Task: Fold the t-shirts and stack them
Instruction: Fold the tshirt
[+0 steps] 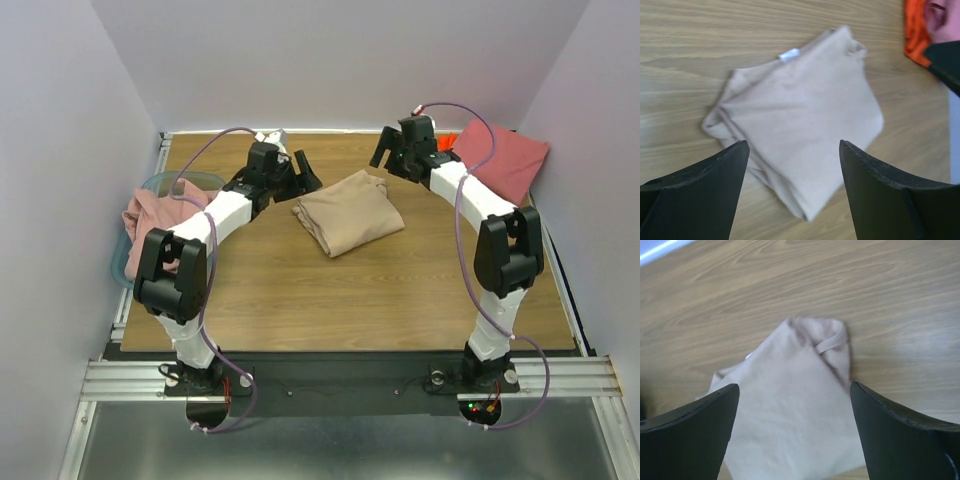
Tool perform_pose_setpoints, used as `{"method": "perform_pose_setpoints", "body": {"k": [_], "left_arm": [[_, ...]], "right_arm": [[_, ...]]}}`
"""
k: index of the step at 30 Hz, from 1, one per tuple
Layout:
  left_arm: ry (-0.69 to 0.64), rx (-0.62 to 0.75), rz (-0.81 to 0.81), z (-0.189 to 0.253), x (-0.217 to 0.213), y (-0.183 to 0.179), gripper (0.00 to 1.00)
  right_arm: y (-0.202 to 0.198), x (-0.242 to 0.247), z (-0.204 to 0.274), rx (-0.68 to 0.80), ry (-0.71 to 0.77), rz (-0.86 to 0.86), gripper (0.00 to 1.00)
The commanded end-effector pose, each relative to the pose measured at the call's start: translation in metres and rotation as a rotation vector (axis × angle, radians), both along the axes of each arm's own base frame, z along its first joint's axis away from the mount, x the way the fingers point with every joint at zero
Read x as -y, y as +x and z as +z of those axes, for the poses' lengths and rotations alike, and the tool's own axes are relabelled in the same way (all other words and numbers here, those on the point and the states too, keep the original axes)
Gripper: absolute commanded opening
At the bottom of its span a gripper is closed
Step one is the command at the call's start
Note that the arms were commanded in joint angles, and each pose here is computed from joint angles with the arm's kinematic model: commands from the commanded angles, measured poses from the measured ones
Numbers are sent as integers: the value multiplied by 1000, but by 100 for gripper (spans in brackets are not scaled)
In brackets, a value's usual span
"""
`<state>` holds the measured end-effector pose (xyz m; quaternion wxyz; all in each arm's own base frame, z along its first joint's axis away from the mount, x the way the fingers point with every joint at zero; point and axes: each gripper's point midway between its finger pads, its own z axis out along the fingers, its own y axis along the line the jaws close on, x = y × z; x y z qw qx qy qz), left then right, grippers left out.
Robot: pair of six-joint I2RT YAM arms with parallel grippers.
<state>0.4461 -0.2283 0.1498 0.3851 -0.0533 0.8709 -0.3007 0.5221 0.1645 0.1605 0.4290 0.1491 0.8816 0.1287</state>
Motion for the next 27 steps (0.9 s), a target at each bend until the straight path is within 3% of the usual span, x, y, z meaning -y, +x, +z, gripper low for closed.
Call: {"method": "perform_pose_setpoints", "body": {"k": [1,5,11,19,24,27], "left_arm": [[-40,67,-57,29,29,-18,84],[-54,16,-89,7,44,-23,84],[-83,-70,-133,-36,61,-33,84],[-60,-154,-150,-85,61,-47,84],[26,-193,-106,-105,44,-51,83],[34,-173,-107,-95,40,-51,83]], "right_arm": [[-20,-44,10,-17,157,223,100],[-25,-76,-6,-79,272,363,100],[8,-107,-41,-130,359,436,100],[74,-118,-79,-93,367,343,100],[73,-103,-78,-71,288,312,100],[67,-91,-31,20,217,327,100]]}}
